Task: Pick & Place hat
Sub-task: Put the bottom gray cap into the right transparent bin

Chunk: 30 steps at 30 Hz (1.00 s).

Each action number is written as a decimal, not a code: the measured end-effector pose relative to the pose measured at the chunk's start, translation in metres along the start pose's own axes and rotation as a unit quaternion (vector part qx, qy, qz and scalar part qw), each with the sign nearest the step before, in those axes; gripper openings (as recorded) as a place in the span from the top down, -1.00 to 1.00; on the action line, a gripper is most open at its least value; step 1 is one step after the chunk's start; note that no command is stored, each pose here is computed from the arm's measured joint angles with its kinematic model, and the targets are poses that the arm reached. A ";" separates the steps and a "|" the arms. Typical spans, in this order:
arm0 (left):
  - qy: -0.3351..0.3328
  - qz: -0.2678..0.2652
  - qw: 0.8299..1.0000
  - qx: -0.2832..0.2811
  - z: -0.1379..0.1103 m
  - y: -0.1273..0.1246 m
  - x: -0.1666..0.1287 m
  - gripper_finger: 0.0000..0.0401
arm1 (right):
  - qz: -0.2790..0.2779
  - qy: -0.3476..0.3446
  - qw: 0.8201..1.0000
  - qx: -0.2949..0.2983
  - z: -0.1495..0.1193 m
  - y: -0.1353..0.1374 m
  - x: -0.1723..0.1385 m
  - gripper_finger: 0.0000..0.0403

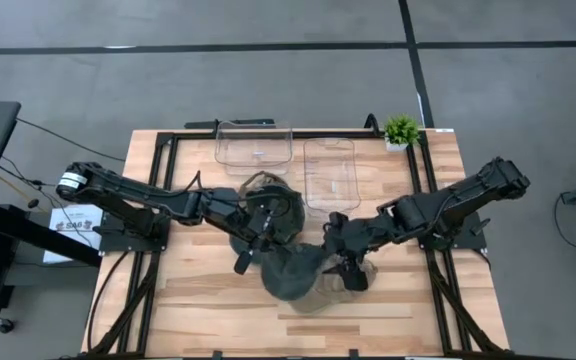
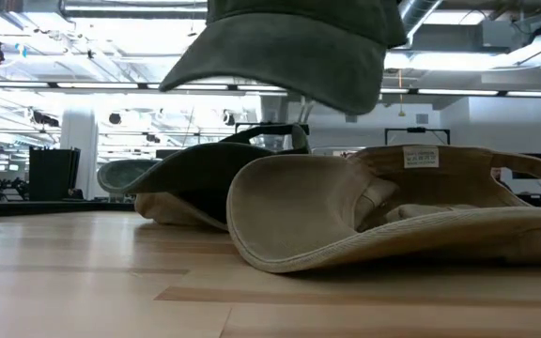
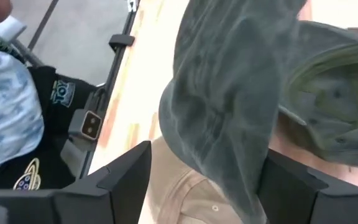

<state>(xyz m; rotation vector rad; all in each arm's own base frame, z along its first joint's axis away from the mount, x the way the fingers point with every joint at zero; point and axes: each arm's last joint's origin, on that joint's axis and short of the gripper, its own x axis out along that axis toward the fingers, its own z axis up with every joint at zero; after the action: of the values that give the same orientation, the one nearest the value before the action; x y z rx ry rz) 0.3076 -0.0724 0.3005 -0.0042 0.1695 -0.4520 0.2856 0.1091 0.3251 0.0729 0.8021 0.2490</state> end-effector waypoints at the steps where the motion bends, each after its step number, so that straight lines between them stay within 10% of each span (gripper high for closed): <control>1: 0.001 0.000 1.000 -0.001 0.000 0.000 0.000 0.94 | -0.006 -0.003 1.000 -0.001 0.001 -0.001 0.000 -0.27; 30: 0.017 0.002 1.000 -0.006 -0.003 0.000 0.000 0.94 | -0.015 -0.090 0.994 -0.068 0.030 -0.030 0.003 -0.27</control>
<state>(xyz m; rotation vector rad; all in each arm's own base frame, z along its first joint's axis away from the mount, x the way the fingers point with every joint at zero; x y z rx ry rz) 0.3070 -0.0725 0.2971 -0.0076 0.2059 -0.4472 0.3154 0.0821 0.3391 -0.0437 0.6044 0.2642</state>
